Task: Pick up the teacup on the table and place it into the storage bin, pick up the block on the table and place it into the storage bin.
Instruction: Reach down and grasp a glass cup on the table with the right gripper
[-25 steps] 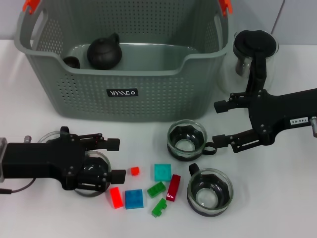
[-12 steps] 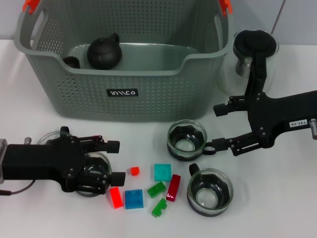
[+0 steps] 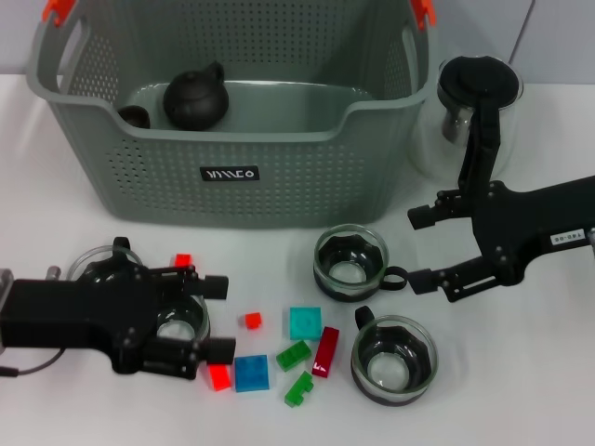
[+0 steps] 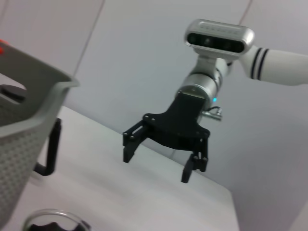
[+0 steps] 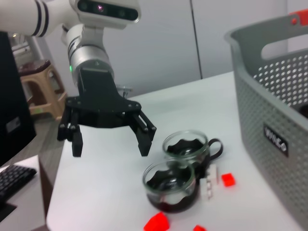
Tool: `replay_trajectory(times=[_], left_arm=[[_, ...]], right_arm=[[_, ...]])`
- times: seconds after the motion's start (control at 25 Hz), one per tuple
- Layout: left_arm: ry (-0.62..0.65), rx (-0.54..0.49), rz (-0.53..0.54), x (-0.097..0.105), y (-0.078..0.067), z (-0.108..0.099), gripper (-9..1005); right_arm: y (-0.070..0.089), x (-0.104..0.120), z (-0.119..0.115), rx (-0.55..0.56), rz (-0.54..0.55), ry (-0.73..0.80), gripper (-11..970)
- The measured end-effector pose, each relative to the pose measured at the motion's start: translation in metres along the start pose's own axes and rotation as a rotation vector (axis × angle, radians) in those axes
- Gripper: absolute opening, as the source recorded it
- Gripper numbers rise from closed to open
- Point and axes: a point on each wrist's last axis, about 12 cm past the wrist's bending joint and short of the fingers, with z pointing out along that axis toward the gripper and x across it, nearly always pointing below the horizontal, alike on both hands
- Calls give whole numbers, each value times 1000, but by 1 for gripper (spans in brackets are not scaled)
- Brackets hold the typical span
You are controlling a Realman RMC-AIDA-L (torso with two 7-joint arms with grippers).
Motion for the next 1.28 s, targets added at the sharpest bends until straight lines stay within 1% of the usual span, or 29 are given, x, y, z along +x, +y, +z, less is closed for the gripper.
replay_trajectory(times=[0.16, 0.32, 0.52, 0.76, 0.96, 1.16, 1.28], left_arm=[[25, 46, -13, 2, -6, -2, 904], [44, 60, -37, 6, -8, -4, 904], [34, 52, -49, 9, -9, -3, 904], [24, 46, -49, 9, -9, -3, 904], [14, 34, -59, 11, -8, -2, 904], [9, 26, -62, 11, -8, -2, 904], [10, 19, -61, 12, -7, -3, 904]], right_arm=[[4, -6, -4, -39, -1, 61, 942], [8, -17, -2, -89, 5, 160, 942], [10, -32, 17, -145, -7, 283, 942], [15, -48, 49, -225, -61, 418, 941], [18, -53, 67, -242, -62, 553, 941], [19, -55, 73, -239, -55, 593, 941], [19, -52, 80, -232, -57, 611, 940]])
